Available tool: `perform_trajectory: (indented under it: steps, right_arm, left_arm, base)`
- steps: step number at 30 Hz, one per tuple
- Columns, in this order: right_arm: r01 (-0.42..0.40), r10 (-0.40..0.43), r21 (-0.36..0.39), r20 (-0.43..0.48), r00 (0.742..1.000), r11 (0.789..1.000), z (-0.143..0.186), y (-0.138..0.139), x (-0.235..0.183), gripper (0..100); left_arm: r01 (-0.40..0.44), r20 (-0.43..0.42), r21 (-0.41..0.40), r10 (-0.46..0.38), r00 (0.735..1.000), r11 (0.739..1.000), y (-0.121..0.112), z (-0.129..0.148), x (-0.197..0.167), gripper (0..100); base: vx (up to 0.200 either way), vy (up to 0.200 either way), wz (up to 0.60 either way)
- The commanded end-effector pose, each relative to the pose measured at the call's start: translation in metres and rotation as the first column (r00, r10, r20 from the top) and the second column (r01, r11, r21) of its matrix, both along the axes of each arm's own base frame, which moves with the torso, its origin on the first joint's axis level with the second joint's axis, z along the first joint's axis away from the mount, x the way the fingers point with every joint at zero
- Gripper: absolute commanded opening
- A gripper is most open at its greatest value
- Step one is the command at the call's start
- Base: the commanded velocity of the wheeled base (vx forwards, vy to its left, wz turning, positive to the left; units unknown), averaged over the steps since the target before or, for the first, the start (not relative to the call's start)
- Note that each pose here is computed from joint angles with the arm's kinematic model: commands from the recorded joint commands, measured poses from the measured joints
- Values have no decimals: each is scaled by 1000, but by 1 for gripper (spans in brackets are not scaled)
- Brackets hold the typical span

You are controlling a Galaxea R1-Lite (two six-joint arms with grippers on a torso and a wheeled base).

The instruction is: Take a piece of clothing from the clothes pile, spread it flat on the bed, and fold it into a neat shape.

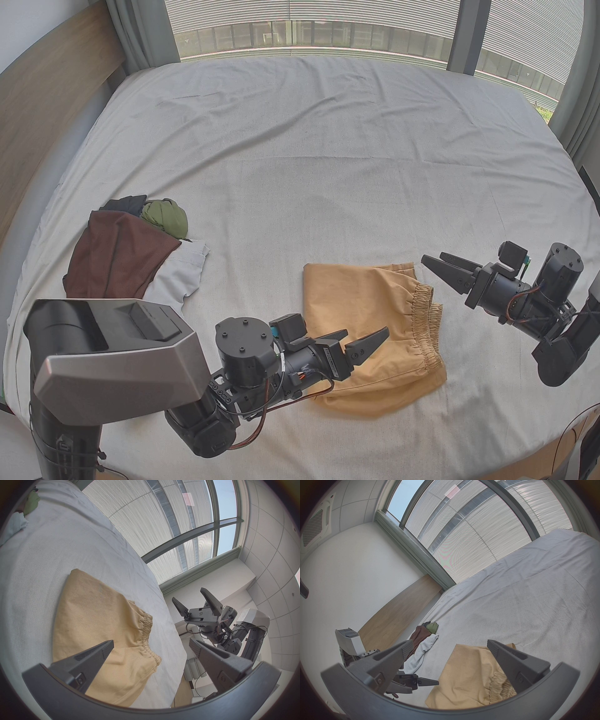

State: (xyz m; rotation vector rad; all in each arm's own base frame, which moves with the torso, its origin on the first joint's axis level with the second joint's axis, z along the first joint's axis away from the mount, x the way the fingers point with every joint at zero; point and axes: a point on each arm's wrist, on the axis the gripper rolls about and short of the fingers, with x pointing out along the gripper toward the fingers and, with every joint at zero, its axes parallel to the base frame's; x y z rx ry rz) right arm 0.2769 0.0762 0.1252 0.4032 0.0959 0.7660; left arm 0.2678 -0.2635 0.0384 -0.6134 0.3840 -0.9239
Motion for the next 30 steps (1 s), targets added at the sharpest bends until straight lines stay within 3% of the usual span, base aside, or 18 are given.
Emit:
perform_trajectory:
  steps: [1, 11, 21, 30]
  right_arm:
    - [-2, 2, -1, -3, 1000, 1000, -1, 0, -1, 100]
    - [-11, 11, -4, -11, 1000, 1000, -3, 2, -2, 100]
    - [-31, 31, -13, -44, 999, 999, -10, 7, -8, 100]
    - [-44, 39, -49, -94, 995, 998, -22, 6, -22, 100]
  left_arm:
    - [-5, -5, 7, 5, 1000, 1000, 3, -1, -1, 100]
    - [-71, 5, 0, 71, 997, 997, 27, 19, -5, 100]
    - [-192, 22, 5, 191, 981, 981, 87, 46, -9, 100]
    - [-239, 167, 58, 227, 960, 969, 151, 75, -28, 100]
  base:
    - [0, 0, 0]
    - [0, 0, 0]
    - [0, 0, 0]
    - [0, 0, 0]
